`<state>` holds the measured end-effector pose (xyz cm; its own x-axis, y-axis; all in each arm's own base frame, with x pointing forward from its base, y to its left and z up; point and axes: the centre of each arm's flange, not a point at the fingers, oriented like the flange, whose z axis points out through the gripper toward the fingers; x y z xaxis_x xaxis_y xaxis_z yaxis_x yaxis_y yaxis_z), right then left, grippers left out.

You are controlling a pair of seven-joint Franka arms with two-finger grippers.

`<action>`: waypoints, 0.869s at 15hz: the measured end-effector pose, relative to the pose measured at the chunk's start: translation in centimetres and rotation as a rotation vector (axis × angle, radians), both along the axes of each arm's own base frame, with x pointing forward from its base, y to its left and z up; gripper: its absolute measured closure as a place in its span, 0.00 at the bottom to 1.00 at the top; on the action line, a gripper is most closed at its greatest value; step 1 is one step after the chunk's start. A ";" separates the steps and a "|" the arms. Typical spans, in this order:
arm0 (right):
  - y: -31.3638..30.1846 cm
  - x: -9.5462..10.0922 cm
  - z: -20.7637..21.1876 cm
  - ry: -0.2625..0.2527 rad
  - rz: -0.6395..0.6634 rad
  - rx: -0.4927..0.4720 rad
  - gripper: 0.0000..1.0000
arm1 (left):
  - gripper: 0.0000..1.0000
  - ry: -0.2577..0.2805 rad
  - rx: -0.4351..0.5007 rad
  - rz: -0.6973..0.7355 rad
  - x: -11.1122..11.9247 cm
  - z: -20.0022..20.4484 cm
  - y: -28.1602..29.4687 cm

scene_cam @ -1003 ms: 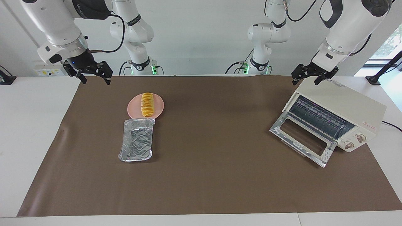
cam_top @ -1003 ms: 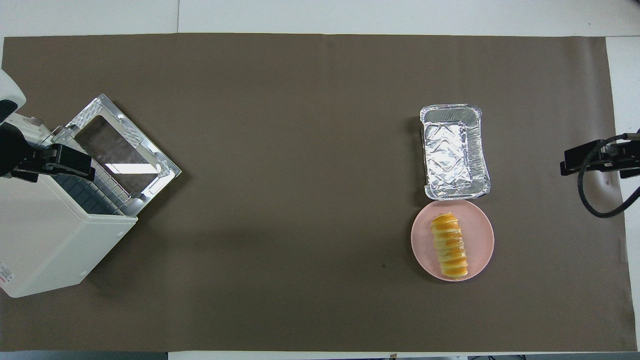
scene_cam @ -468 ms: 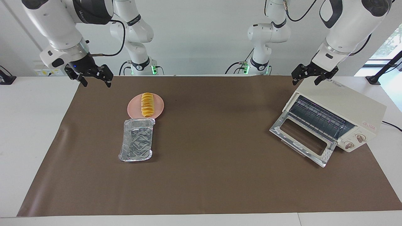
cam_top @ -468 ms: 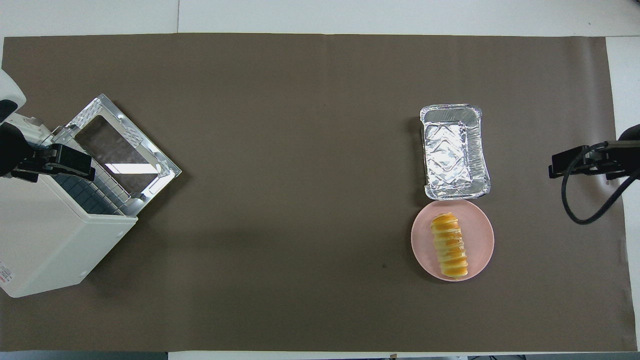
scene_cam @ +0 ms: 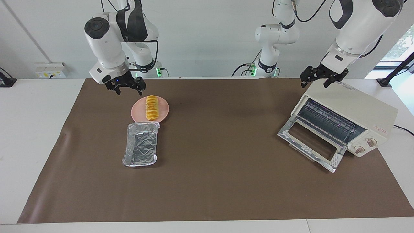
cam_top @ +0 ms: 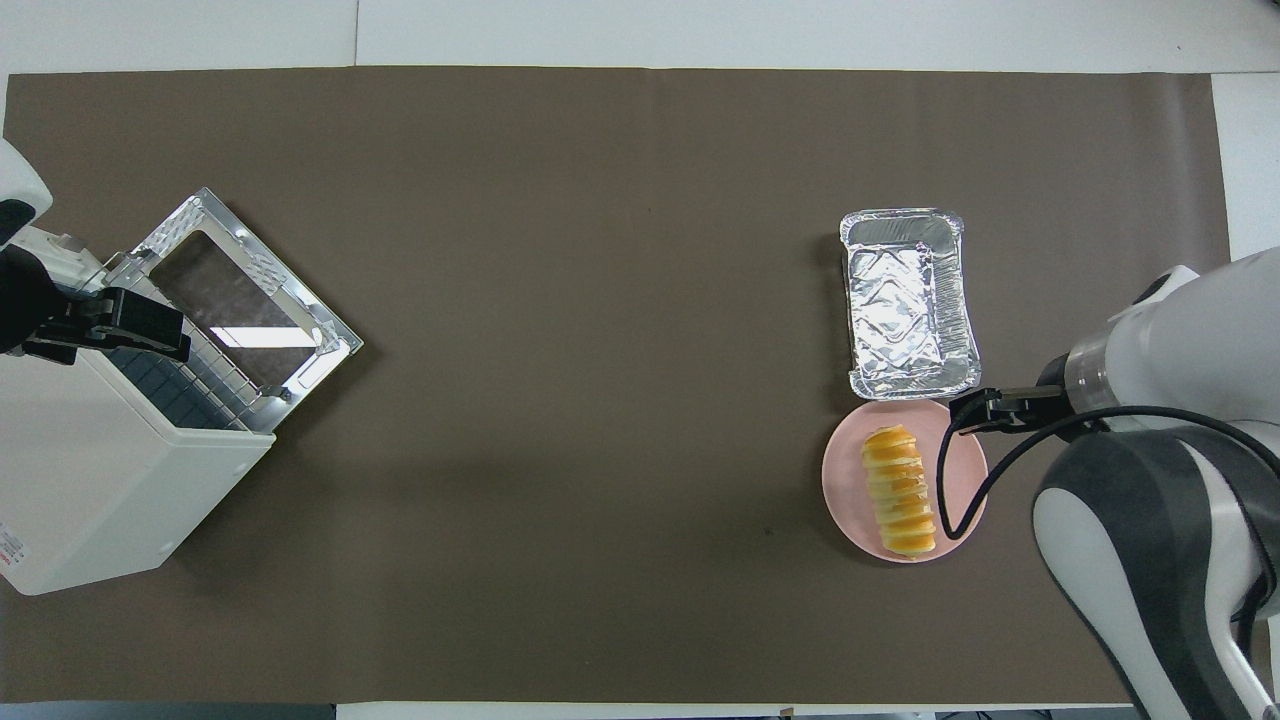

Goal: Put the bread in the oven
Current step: 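Lower the right gripper and grasp the yellow bread rolls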

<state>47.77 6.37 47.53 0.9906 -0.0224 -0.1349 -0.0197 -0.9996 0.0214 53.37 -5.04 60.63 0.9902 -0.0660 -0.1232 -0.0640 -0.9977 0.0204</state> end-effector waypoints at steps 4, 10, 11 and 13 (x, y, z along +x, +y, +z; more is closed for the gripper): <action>0.3 -1.3 -6.6 -0.019 -0.028 0.050 0.00 | 0.00 0.000 0.000 0.000 0.0 0.0 0.0; 2.6 -1.8 -12.0 -0.072 0.013 0.064 0.00 | 0.00 0.000 0.000 0.000 0.0 0.0 0.0; 2.9 -2.0 -12.7 -0.066 0.018 0.064 0.00 | 0.00 0.000 0.000 0.000 0.0 0.0 0.0; 2.9 -2.6 -14.0 -0.041 0.018 0.063 0.00 | 0.00 0.000 0.000 0.000 0.0 0.0 0.0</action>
<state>45.19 9.26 33.49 0.9955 0.0028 -0.0952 -0.0012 -0.9991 -0.0418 53.37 -5.04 60.63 0.9902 -0.0660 -0.1232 -0.0640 -0.9977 0.0204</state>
